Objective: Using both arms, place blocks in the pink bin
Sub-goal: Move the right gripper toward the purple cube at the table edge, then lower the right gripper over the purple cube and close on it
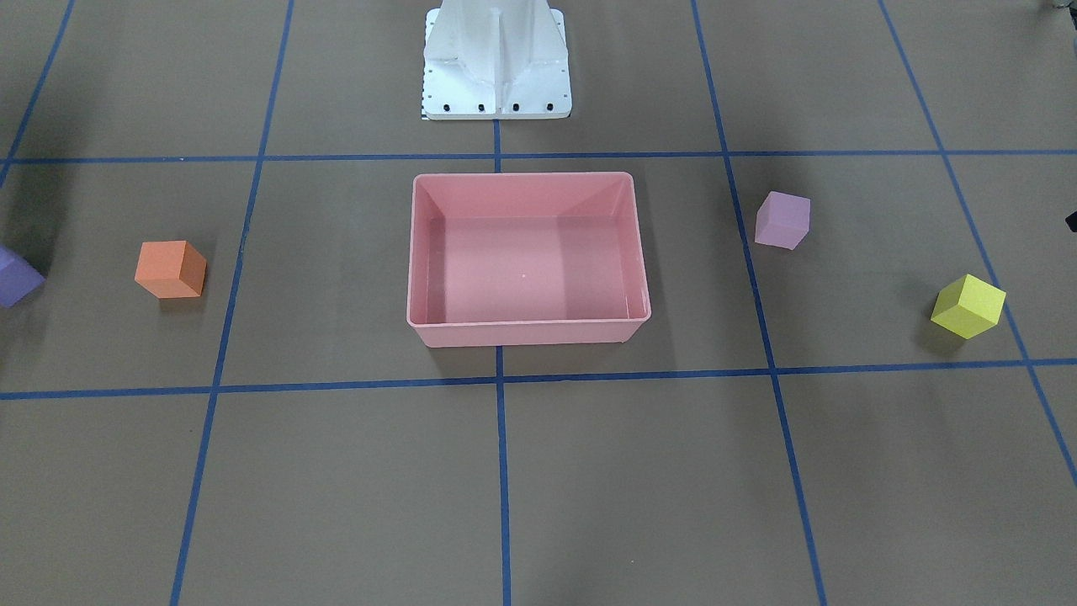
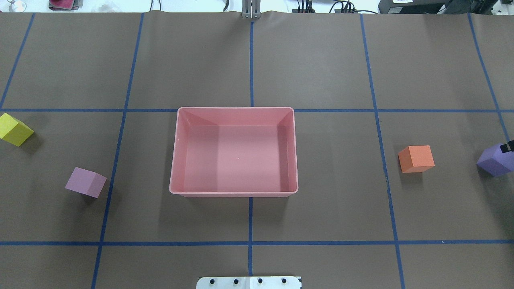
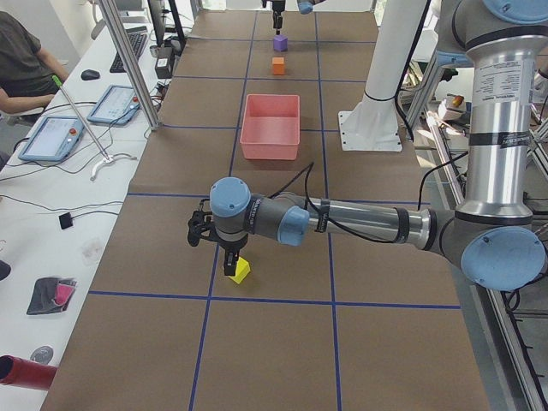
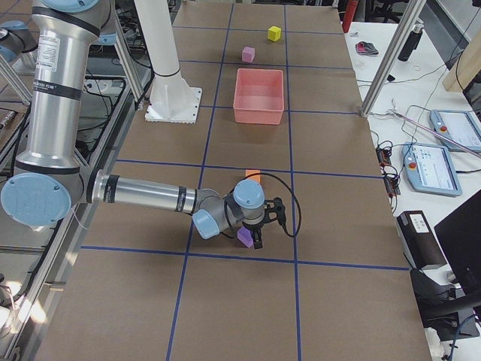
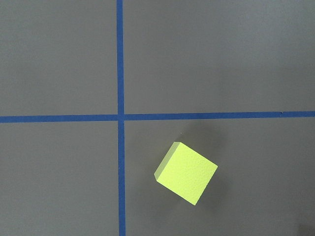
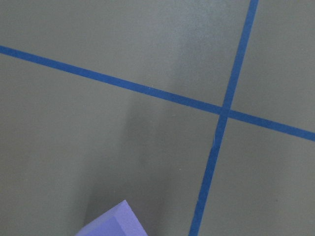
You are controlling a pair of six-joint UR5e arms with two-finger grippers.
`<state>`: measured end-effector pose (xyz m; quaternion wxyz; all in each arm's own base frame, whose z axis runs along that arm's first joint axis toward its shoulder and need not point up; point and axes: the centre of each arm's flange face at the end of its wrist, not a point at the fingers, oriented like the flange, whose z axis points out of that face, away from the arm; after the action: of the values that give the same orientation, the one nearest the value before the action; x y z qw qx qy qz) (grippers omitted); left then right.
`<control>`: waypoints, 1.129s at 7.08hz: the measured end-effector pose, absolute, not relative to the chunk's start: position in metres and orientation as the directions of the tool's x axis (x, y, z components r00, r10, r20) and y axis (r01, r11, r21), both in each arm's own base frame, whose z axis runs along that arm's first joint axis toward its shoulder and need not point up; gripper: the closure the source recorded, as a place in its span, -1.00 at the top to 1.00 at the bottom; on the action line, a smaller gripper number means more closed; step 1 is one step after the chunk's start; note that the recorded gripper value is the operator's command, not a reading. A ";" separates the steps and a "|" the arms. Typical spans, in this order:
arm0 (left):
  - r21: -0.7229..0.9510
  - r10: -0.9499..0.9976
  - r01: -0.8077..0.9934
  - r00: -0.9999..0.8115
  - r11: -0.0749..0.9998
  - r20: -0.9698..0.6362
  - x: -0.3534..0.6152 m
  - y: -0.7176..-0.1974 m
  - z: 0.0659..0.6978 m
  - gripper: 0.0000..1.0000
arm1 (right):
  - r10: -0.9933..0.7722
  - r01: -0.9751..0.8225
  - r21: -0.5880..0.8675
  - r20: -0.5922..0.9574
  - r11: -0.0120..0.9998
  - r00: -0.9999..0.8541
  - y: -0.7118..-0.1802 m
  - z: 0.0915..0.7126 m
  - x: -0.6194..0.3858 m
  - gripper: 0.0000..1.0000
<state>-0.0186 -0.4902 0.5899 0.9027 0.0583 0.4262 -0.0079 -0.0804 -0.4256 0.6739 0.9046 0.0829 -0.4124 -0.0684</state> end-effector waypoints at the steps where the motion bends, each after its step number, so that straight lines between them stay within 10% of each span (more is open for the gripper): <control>1: 0.097 0.034 0.064 0.637 0.993 -0.770 -0.019 -0.489 0.592 1.00 | -0.228 0.098 0.216 0.731 0.971 0.644 -0.423 0.669 -0.103 0.99; 8: 0.079 0.020 0.063 0.639 0.995 -0.769 -0.019 -0.488 0.602 1.00 | -0.662 0.414 0.522 0.516 0.746 0.543 -0.424 0.648 -0.141 0.99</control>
<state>-0.0188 -0.4879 0.6024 0.9039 0.0493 0.4246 -0.0120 -0.1405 -0.4237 0.6477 0.8615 0.1717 -0.3616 -0.3124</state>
